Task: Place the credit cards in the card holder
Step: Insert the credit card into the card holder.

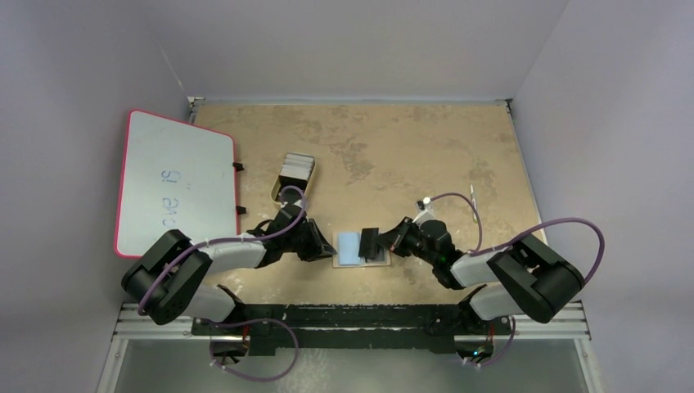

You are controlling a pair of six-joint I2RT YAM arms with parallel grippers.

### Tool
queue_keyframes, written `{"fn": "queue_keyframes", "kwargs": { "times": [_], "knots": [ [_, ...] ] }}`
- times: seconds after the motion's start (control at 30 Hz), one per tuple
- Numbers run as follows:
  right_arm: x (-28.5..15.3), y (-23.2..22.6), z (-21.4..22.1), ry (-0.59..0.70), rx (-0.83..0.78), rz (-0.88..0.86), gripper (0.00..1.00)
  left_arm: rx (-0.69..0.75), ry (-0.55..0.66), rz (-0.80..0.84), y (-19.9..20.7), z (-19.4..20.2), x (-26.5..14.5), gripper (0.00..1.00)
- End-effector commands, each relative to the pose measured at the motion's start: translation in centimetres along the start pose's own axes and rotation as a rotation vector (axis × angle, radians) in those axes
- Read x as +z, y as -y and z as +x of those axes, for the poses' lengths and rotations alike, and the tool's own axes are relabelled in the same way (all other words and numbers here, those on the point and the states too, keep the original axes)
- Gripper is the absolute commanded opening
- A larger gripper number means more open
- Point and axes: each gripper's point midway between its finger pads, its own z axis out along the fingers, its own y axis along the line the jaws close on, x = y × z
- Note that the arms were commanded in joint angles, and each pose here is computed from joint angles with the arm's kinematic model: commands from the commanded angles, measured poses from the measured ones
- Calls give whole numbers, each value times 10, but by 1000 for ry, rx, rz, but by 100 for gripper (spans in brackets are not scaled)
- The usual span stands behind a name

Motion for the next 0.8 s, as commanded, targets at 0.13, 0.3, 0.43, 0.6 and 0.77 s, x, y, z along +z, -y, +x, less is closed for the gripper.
{"fn": "queue_keyframes", "kwargs": {
  "times": [0.13, 0.3, 0.43, 0.6, 0.77],
  "knots": [
    [2, 7, -2, 18, -73, 3, 0, -14, -6, -20, -7, 4, 4, 17],
    [3, -2, 2, -5, -57, -54, 0, -15, -5, -18, -7, 4, 5, 17],
    [2, -1, 6, -25, -42, -40, 0, -12, -5, -10, -4, 4, 7, 16],
    [-1, 1, 9, -44, -45, -26, 0, -14, -10, -35, -8, 5, 12, 16],
    [-1, 6, 15, -74, -37, -7, 0, -17, -5, -41, -9, 4, 12, 16]
  ]
}}
